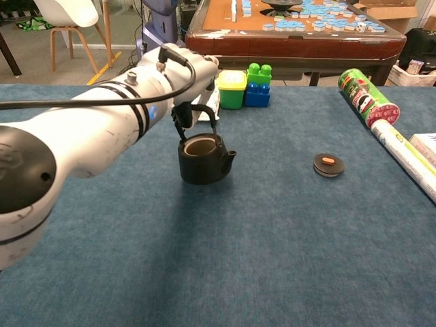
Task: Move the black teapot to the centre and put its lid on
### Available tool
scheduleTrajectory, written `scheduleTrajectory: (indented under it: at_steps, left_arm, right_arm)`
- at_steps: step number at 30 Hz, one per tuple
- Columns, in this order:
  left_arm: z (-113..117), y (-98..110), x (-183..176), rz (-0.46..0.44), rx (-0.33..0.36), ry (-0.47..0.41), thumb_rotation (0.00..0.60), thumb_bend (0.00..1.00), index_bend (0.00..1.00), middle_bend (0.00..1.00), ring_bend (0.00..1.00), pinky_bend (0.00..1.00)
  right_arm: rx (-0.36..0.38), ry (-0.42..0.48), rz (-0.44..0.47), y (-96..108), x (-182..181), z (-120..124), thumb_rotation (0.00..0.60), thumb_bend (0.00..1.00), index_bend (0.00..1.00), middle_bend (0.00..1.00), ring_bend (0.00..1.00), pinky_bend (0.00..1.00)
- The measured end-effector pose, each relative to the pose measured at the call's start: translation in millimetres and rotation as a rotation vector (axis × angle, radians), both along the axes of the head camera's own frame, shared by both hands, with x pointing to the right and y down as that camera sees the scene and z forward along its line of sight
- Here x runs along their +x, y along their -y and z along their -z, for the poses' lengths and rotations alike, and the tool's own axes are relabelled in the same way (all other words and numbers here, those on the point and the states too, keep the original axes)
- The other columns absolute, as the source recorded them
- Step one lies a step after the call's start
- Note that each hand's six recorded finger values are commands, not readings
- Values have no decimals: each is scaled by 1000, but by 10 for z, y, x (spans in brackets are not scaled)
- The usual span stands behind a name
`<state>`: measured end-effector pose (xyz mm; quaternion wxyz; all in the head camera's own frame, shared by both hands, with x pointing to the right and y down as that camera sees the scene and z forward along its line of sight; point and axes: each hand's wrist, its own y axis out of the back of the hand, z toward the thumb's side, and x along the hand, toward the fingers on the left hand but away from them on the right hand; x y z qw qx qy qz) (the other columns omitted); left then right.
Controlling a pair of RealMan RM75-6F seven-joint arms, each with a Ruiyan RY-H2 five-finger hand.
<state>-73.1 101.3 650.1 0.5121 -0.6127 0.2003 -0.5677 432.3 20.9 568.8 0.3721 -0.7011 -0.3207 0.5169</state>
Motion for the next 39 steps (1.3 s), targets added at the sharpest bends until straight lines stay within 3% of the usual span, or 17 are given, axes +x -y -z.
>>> scheduleTrajectory:
  at_steps: [14, 27, 39]
  left_arm:
    - [-159, -134, 167, -10, -48, -40, 600, 452, 581, 0, 0, 0]
    - [-209, -361, 68, -6, -102, -76, 600, 443, 463, 0, 0, 0]
    - [-197, -479, -53, -4, -188, -25, 600, 441, 342, 0, 0, 0]
  right_arm:
    - [-2, 10, -10, -128, 142, 9, 600, 519, 156, 0, 0, 0]
    - [4, 9, -12, -196, 112, 36, 600, 519, 156, 0, 0, 0]
    - [14, 15, -9, -185, 65, 63, 600, 520, 156, 0, 0, 0]
